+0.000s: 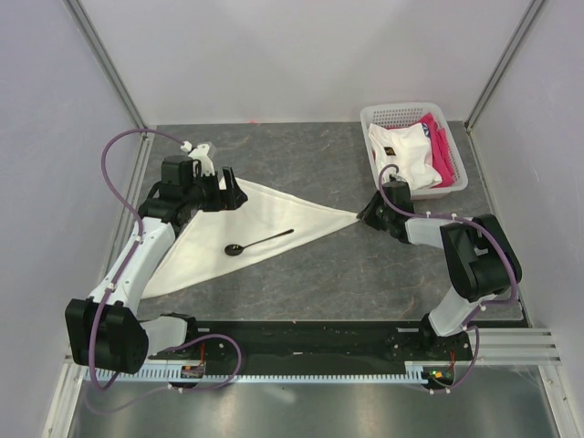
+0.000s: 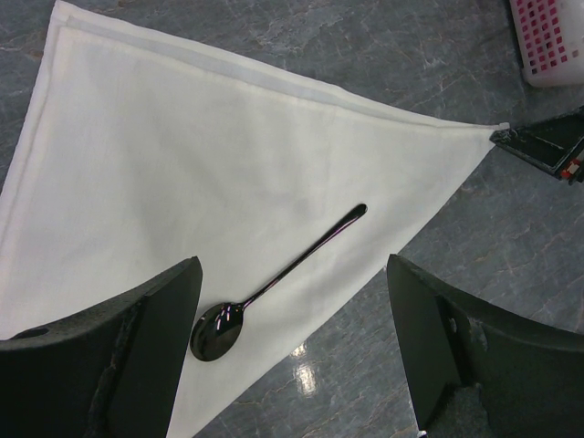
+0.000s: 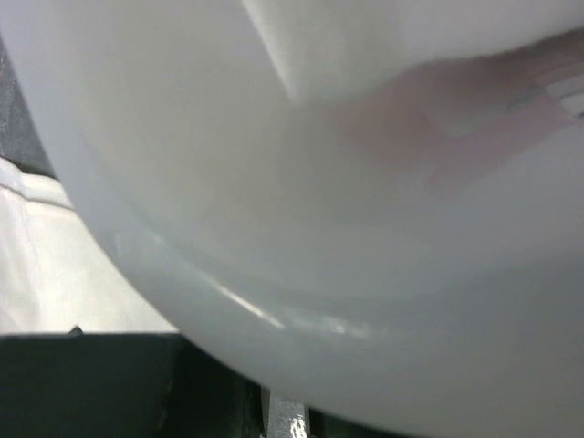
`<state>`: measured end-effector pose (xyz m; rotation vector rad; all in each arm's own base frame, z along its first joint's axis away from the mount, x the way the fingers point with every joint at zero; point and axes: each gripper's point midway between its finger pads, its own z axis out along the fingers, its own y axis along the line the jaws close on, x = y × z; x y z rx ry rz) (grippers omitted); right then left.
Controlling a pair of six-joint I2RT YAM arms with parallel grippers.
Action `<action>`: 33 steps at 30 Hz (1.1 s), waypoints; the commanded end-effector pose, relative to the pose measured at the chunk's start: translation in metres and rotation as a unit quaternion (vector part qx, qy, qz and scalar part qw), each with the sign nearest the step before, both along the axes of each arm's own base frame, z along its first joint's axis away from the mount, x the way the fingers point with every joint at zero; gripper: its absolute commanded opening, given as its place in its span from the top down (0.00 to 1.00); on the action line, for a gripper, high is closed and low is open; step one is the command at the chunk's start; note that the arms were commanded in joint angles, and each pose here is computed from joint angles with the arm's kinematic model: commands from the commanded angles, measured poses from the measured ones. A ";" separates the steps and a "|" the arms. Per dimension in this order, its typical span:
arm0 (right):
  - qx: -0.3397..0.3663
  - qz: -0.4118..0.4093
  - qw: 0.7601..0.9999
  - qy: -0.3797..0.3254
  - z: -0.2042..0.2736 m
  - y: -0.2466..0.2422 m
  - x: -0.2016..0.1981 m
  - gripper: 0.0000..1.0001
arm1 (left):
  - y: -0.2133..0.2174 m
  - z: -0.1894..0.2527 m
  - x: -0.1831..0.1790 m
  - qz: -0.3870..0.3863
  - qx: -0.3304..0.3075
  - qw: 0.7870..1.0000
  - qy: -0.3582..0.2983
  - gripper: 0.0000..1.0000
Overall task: Fold the napkin, place the utensils inside, and roll it up
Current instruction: Fold the napkin
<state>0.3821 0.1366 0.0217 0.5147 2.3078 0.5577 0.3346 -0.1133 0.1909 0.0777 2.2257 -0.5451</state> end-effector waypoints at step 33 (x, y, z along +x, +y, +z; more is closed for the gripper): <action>-0.031 0.041 0.992 -0.119 0.081 0.009 -0.017 1.00 | -0.010 0.016 0.001 -0.013 -0.028 0.999 -0.014 0.11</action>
